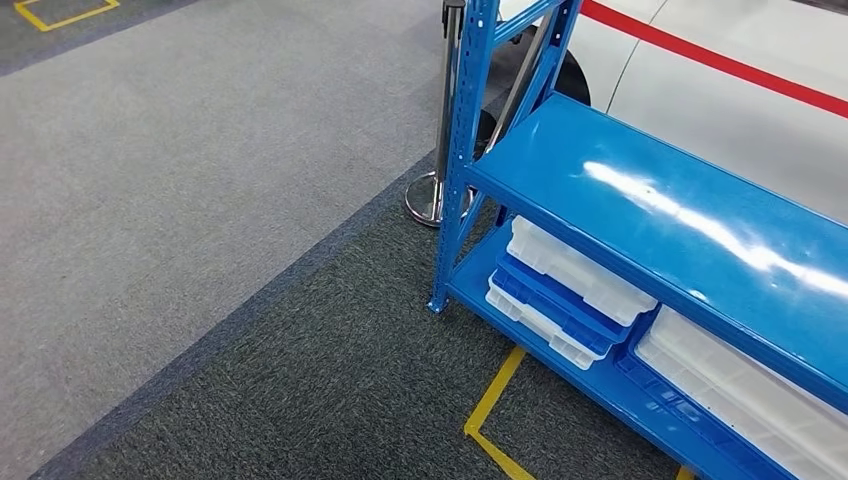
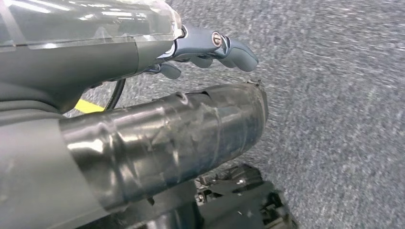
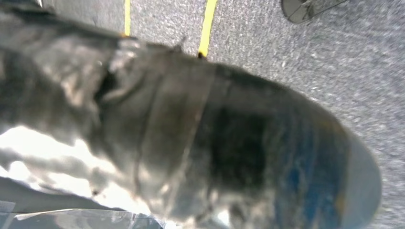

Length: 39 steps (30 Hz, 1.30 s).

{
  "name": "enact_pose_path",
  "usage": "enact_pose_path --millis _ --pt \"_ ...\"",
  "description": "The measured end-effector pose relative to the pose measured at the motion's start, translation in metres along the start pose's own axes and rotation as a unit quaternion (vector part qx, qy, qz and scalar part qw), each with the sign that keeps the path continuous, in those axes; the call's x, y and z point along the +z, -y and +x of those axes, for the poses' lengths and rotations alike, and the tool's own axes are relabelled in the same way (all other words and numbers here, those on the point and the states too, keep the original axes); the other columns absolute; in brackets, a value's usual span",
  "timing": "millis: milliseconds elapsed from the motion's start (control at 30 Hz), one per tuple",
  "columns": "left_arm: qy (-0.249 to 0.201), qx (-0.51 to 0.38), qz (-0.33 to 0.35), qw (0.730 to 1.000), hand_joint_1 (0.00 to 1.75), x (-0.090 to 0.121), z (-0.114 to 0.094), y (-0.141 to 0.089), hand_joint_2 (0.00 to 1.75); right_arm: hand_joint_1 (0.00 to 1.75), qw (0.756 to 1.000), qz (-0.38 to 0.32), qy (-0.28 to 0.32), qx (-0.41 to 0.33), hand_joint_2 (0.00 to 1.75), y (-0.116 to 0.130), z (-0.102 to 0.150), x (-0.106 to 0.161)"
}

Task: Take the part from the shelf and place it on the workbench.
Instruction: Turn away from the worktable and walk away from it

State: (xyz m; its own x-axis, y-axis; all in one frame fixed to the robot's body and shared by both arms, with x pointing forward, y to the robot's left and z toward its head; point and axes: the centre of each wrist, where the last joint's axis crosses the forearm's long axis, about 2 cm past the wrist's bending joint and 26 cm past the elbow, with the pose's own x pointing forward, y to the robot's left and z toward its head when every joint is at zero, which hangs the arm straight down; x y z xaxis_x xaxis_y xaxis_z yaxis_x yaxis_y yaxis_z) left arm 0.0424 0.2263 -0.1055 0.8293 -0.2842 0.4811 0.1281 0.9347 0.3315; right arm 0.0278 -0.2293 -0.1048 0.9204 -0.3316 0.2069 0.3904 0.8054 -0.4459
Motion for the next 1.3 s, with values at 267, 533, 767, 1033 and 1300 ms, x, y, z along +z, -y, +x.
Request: enact_pose_path --millis 267,533,767,1033,1300 --pt "0.004 0.001 0.001 1.000 0.00 -0.0018 0.0037 -0.0005 0.00 0.00 1.000 0.001 0.000 0.000 0.00 -0.0004 0.0003 0.0002" --pt "-0.001 0.000 0.000 1.000 0.00 0.0001 -0.0008 -0.0004 0.00 0.00 1.000 0.002 0.001 -0.001 0.00 -0.0010 0.0011 0.0004" --pt "0.002 0.000 0.001 1.000 0.00 -0.0010 0.0011 -0.0011 0.00 0.00 1.000 0.010 -0.001 0.000 0.00 -0.0008 -0.0009 0.0004" --pt "0.001 0.000 0.000 1.000 0.00 -0.0004 -0.0004 -0.0011 0.00 0.00 1.000 0.014 0.000 0.000 0.00 -0.0013 -0.0001 0.0005" --pt "0.004 0.000 0.001 1.000 0.00 -0.0018 0.0022 -0.0017 0.00 0.00 1.000 0.014 -0.001 0.000 0.00 -0.0014 0.0002 0.0004"
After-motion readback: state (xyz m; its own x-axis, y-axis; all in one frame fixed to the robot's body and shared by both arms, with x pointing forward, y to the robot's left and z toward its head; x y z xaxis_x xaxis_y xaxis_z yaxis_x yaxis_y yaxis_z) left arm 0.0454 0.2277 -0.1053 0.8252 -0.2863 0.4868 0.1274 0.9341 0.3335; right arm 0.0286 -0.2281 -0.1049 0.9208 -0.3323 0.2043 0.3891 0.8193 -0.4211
